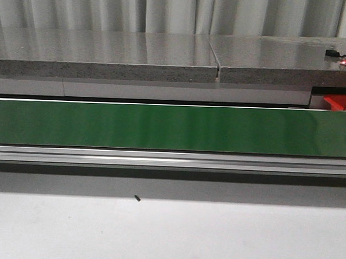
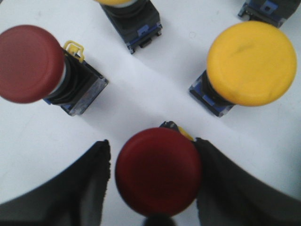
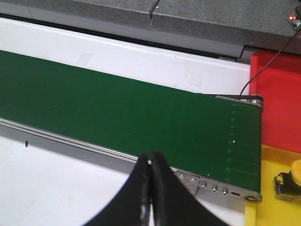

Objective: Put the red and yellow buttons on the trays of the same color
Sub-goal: 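Lower the left gripper onto a red-capped button on the table, grasp it, then set the red button on the belt with the left gripper, release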

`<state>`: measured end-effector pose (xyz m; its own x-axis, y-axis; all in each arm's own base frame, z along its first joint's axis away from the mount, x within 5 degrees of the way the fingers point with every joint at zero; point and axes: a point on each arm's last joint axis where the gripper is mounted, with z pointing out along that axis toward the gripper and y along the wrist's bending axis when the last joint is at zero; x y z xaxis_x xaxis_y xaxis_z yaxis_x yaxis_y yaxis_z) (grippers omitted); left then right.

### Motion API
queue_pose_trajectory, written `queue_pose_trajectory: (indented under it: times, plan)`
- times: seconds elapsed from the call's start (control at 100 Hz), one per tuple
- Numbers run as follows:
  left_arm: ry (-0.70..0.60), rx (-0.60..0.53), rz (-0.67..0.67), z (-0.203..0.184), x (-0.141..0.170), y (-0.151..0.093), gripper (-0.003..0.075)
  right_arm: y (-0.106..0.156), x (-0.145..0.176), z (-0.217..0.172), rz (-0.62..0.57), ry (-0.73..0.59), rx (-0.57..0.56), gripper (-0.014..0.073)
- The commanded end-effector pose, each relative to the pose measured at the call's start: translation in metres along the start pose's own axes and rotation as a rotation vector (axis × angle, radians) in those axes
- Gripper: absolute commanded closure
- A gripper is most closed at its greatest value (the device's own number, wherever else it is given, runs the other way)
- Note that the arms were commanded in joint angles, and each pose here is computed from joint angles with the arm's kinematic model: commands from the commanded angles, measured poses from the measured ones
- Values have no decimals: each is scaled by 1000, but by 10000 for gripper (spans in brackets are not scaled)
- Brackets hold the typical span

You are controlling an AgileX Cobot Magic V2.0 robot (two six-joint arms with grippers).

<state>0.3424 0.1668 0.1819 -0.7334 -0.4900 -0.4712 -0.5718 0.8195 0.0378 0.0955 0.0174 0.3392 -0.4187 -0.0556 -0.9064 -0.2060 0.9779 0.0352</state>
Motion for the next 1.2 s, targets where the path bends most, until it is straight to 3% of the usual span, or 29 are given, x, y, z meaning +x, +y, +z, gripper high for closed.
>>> queue_pose_trajectory:
  times: [0.0,0.21,0.37,0.6,0.84,1.19]
  plan:
    - [-109,25,-18,-21,-17,-1,500,-1,-13,-4,13,-82,13,662]
    - [-113,18,-17,-30,-18,1,668,-1,-13,-4,13,-82,13,662]
    - [-125,11,-26,-55,-19,4,731,-1,-13,-4,13,-82,13,662]
    - [-209,33,8,-116,-17,-1,733,-1,-13,-4,13,-82,13,662]
    - [-311,122,107,-172,-5,-31,733,-1,-13,-4,13,-82,13,662]
    - [-271,194,227,-169,10,-75,733,-1,-13,-4,13,-82,13,662]
